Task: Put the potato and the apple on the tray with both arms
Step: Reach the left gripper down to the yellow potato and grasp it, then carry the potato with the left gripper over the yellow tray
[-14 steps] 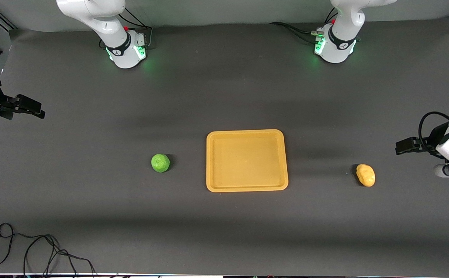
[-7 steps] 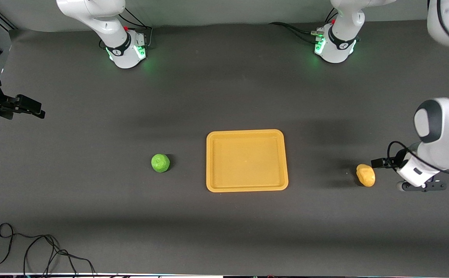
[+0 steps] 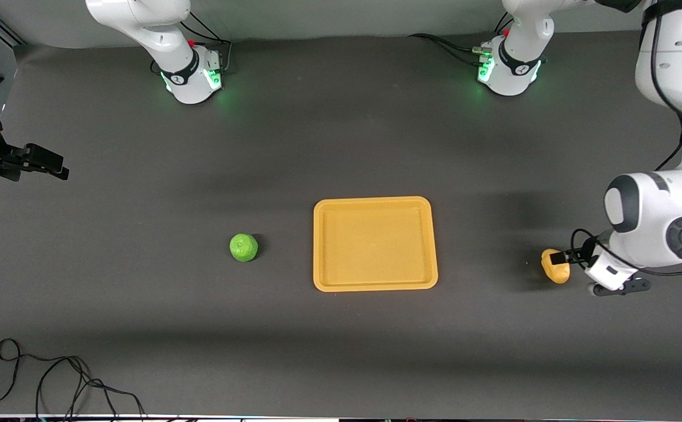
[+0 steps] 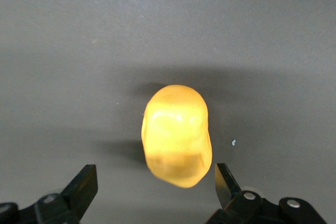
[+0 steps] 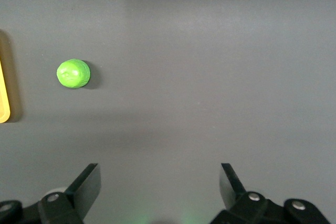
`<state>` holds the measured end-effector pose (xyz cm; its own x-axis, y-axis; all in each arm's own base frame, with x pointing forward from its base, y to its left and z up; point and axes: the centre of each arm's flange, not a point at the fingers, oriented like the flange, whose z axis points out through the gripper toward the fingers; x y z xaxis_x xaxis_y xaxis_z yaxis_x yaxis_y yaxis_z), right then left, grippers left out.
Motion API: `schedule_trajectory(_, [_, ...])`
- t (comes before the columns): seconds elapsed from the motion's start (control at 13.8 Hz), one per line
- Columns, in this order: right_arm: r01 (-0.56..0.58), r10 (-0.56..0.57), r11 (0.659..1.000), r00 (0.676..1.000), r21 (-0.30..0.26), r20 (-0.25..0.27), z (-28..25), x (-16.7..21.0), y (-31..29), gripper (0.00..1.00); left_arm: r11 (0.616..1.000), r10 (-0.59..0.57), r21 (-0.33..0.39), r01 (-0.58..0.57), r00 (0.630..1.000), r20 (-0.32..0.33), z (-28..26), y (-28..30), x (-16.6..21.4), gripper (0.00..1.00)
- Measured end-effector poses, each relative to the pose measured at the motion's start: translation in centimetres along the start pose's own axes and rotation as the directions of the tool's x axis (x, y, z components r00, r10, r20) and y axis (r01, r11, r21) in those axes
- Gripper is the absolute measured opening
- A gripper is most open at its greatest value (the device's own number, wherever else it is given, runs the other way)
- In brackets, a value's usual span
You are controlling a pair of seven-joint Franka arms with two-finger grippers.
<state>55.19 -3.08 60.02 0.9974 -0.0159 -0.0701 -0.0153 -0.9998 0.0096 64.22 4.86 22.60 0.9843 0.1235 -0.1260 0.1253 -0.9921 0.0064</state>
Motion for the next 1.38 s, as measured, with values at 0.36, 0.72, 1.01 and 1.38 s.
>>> schedule_trajectory(0.36, [0.000, 0.000, 1.000, 1.000, 0.000, 0.001, 0.0, 0.0, 0.0, 1.00, 0.999, 0.040, -0.002, -0.040, 0.999, 0.021, 2.3, 0.4, 0.2, 0.79])
schedule_trajectory(0.72, [0.000, 0.000, 1.000, 1.000, 0.000, 0.004, 0.1, 0.0, 0.0, 1.00, 0.998, 0.070, -0.002, -0.070, 0.998, 0.001, 2.1, 1.1, 0.6, 0.59])
schedule_trajectory(1.01, [-0.001, 0.001, 1.000, 1.000, 0.000, 0.005, 0.2, 0.1, 0.1, 1.00, 0.998, 0.063, 0.003, -0.063, 0.998, 0.009, -2.1, 2.8, 0.8, 0.59])
schedule_trajectory(1.38, [-0.002, 0.002, 1.000, 1.000, 0.000, 0.006, 0.2, 0.1, 0.1, 1.00, 0.996, -0.078, 0.047, 0.075, 0.996, 0.051, -10.3, 15.6, -2.5, 0.59])
